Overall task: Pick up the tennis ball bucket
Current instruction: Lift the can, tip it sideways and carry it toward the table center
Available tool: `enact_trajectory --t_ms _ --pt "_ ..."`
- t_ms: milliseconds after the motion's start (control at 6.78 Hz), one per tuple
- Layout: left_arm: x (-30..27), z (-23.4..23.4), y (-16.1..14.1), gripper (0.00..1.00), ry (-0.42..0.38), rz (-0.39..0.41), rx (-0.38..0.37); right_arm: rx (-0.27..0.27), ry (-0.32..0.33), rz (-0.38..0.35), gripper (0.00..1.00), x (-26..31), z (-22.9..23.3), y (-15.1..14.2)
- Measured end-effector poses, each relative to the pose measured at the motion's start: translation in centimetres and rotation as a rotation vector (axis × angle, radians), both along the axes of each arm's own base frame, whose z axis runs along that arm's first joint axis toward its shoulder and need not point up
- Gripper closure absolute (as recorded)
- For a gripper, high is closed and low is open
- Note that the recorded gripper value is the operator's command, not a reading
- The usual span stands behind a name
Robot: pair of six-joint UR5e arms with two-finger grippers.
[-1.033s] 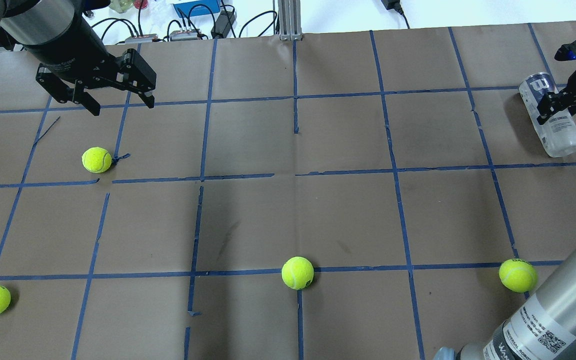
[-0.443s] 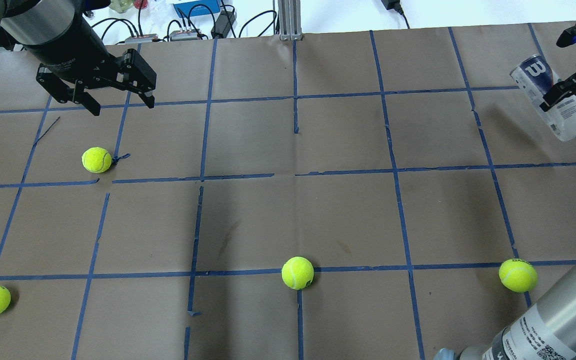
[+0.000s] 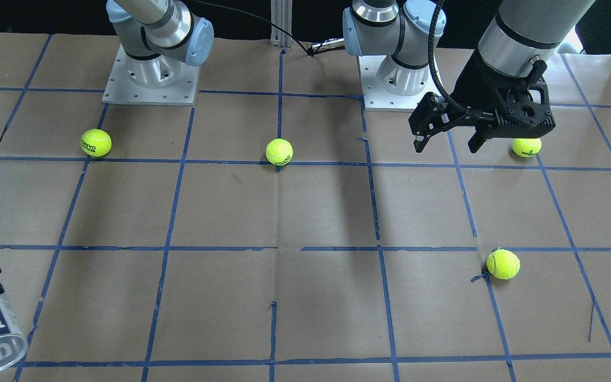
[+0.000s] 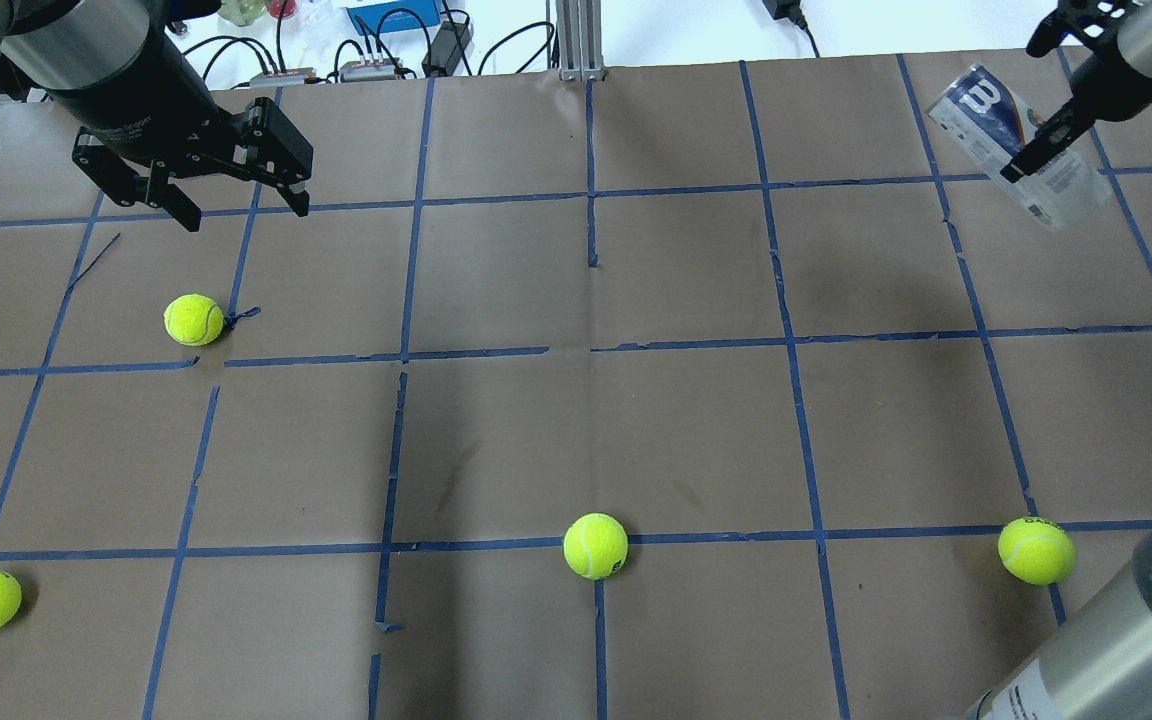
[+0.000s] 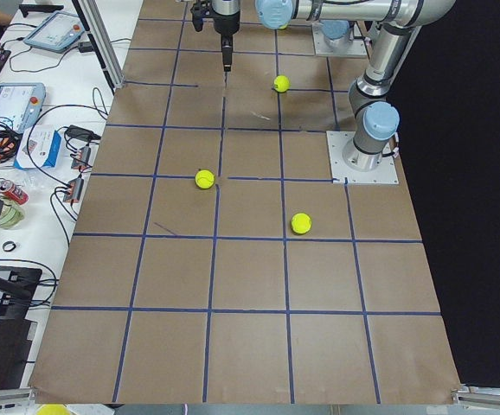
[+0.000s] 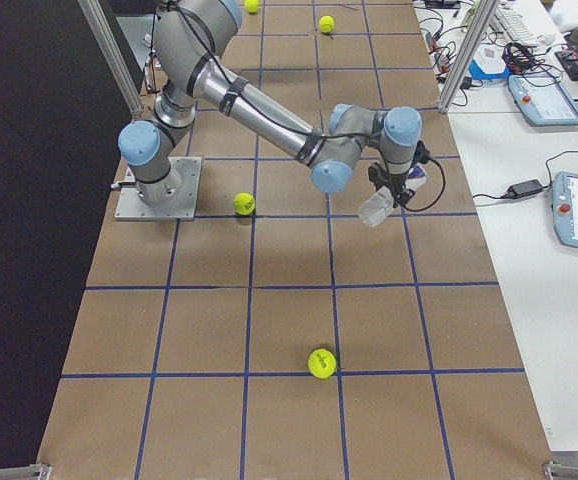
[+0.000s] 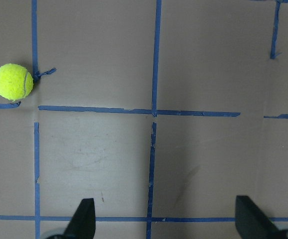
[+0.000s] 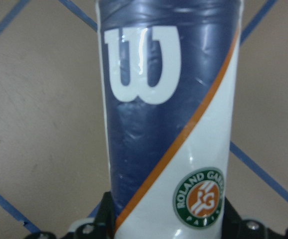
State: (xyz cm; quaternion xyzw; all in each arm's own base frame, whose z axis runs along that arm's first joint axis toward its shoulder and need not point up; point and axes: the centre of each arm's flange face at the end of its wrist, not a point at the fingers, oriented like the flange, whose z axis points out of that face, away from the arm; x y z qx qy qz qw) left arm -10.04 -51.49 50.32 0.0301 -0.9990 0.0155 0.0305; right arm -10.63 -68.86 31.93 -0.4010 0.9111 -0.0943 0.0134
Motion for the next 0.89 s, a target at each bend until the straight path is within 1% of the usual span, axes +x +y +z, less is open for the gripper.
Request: enact_trajectory --t_ms 148,295,590,738,885 --pt "0.0 0.0 0.0 0.00 0.000 0.000 0.000 -0.017 0.011 0.162 0.29 7.1 0.6 -0.6" --pt "0.0 0.0 0.0 0.00 0.000 0.000 0.001 -0.026 0.017 0.301 0.28 14.5 0.6 -0.5" --pt "0.1 0.0 0.0 0.00 0.000 0.001 0.002 -0.050 0.029 0.552 0.26 27.9 -0.1 1.4" --pt "0.0 -0.1 0.0 0.00 0.000 0.000 0.003 -0.077 0.039 0.650 0.21 33.1 -0.4 2.9" --pt "0.0 -0.1 0.0 0.00 0.000 0.000 0.003 -0.095 0.044 0.713 0.21 36.0 -0.9 3.9"
